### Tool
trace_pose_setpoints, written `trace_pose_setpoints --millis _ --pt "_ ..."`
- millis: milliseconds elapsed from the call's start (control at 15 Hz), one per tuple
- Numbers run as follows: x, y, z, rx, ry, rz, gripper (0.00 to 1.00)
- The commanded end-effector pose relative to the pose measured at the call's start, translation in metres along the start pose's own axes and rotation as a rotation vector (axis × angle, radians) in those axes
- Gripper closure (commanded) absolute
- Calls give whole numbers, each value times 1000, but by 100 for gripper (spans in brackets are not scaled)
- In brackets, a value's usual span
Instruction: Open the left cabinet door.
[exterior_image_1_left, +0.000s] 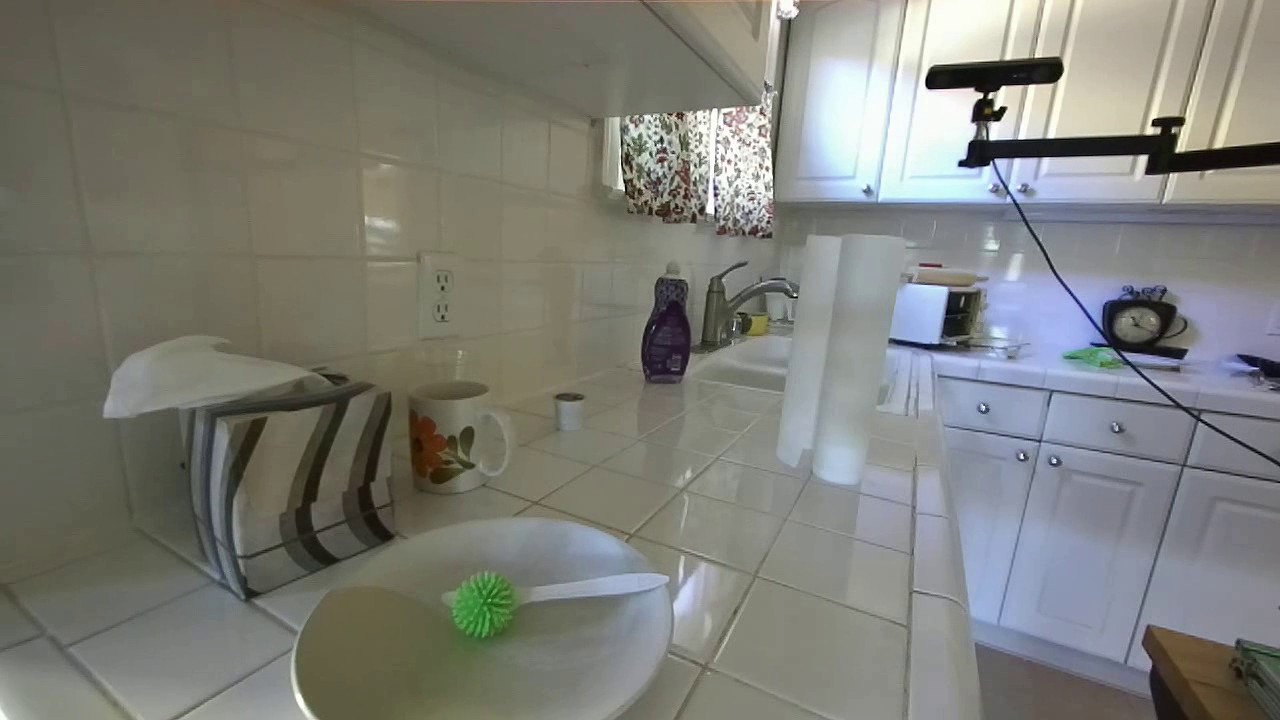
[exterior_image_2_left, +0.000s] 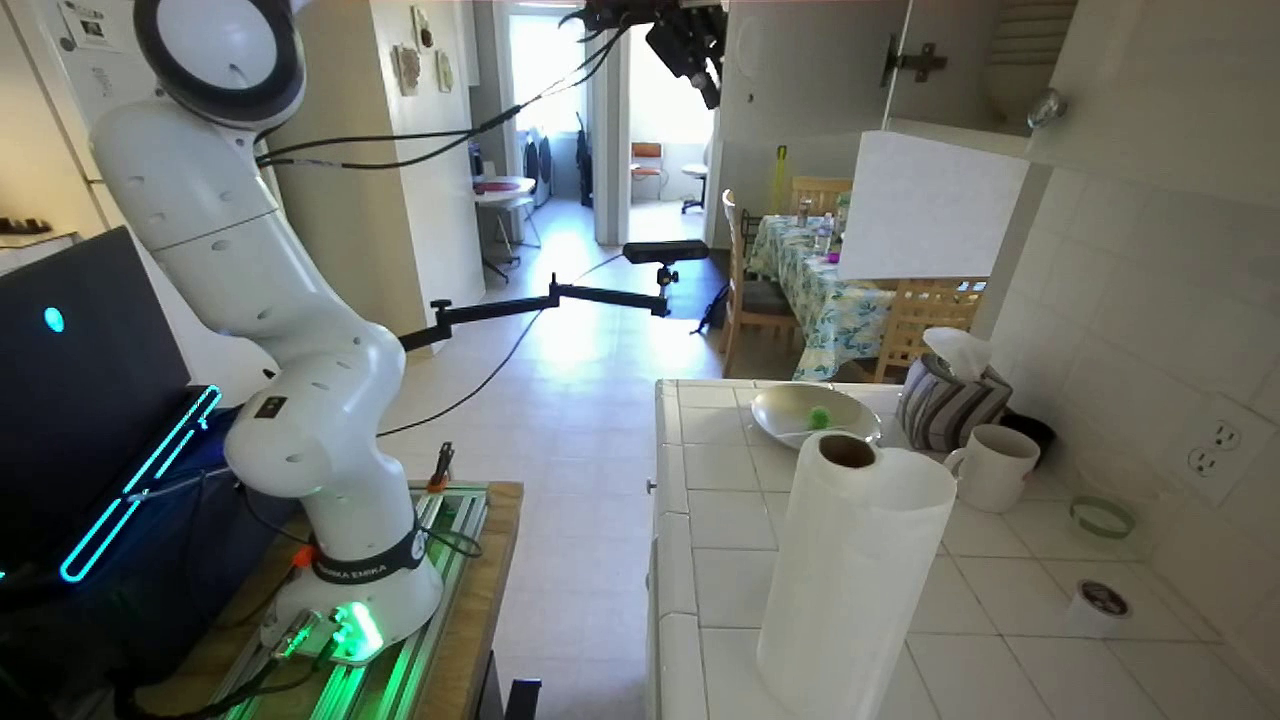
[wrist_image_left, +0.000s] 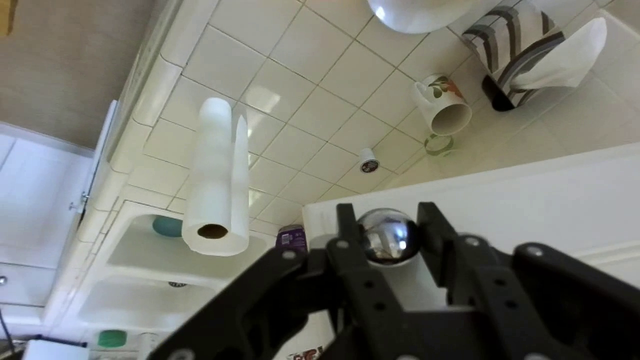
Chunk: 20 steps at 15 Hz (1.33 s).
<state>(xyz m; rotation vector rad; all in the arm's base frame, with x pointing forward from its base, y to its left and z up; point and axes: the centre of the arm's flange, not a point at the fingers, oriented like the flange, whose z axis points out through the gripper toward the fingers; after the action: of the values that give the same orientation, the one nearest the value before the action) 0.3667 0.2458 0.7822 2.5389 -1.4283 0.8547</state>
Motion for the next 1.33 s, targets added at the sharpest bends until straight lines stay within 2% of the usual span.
trace_pose_setpoints --millis 0,267,600,1000,1133,1200,1267 --pt "-35 -61 -7 87 -40 100 90" --pt "-54 -67 -22 84 -52 171 90" --pt "-72 -74 -38 90 -85 203 90" --pt "-96 -85 -55 105 -129 188 90" --pt "-108 -88 -60 118 -142 131 90" --pt "-113 -89 -63 122 -144 109 40" --pt "-119 -90 -66 126 -149 90 41"
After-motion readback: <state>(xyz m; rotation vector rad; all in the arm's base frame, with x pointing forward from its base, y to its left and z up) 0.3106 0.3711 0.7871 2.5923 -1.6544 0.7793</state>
